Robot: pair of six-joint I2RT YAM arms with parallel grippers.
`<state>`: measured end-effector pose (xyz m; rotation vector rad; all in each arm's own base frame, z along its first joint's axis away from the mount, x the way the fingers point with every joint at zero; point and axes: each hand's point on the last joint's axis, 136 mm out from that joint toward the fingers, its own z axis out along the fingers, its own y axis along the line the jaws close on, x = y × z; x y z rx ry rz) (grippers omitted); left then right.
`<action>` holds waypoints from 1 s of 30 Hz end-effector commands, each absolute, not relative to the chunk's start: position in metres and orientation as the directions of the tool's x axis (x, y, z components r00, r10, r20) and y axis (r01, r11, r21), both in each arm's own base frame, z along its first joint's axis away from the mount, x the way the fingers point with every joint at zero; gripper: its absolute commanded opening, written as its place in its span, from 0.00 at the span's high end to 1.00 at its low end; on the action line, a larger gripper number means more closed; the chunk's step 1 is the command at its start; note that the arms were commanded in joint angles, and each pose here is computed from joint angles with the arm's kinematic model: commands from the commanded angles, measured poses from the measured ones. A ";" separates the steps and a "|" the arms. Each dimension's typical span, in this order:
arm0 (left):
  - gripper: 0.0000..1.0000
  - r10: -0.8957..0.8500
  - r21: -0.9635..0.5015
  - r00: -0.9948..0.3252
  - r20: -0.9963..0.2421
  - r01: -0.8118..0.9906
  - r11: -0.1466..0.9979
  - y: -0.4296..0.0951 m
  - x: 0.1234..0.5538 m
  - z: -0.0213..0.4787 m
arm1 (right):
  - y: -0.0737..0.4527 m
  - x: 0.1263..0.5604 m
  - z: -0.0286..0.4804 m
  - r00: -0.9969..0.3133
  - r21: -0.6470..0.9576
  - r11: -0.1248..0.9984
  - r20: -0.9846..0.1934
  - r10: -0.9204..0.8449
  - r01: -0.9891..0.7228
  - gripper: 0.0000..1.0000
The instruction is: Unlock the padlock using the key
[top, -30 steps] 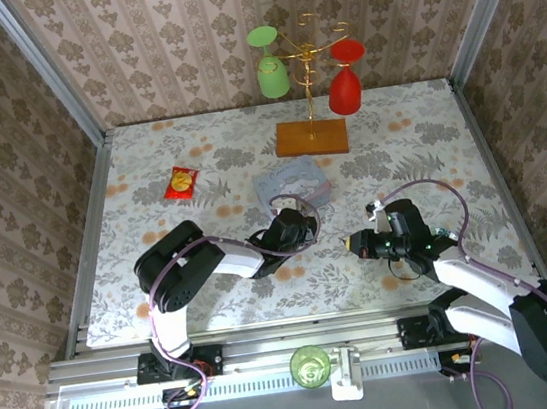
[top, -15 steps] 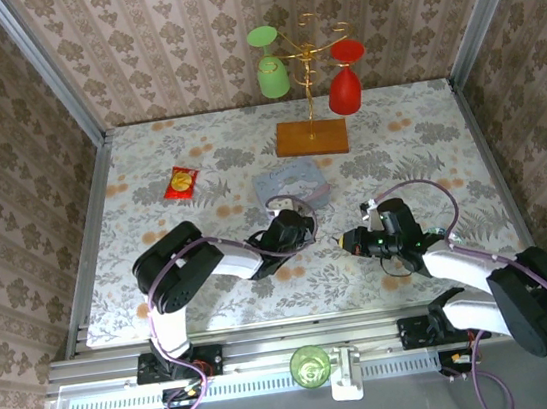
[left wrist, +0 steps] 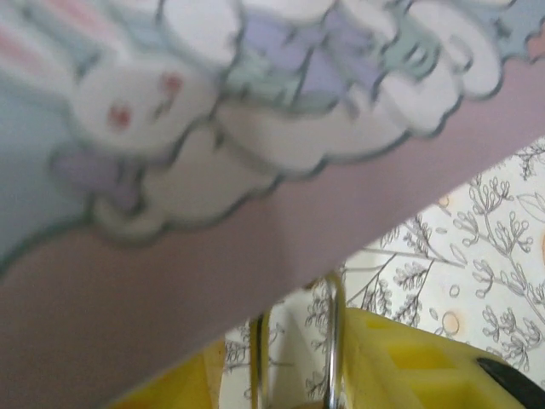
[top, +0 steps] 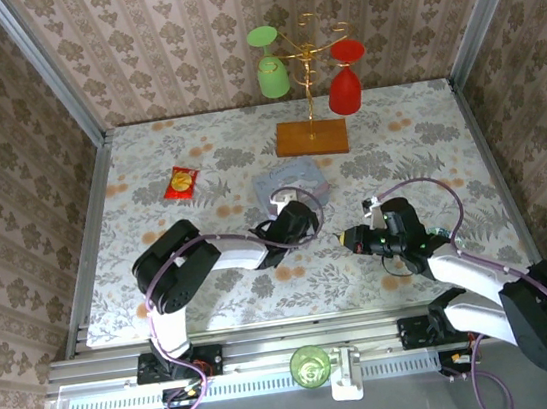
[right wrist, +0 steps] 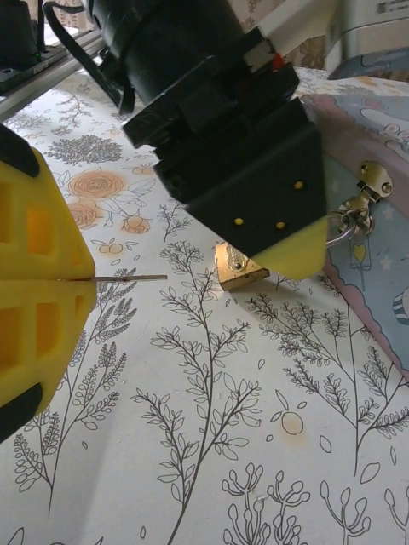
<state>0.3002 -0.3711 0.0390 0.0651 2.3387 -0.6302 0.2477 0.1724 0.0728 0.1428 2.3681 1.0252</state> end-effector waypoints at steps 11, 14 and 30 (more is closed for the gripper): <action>0.54 -0.090 -0.224 -0.692 -0.717 0.106 0.969 -0.319 0.310 0.035 | 0.163 0.232 0.066 -0.842 0.675 0.729 -0.455 0.289 -0.115 1.00; 0.51 -0.140 -0.240 -0.681 -0.719 0.055 0.969 -0.290 0.314 0.037 | 0.161 0.231 0.068 -0.838 0.669 0.733 -0.466 0.285 -0.123 1.00; 0.47 -0.122 -0.381 -0.712 -0.692 0.216 0.899 -0.309 0.313 0.056 | 0.155 0.227 0.066 -0.837 0.650 0.750 -0.473 0.274 -0.122 1.00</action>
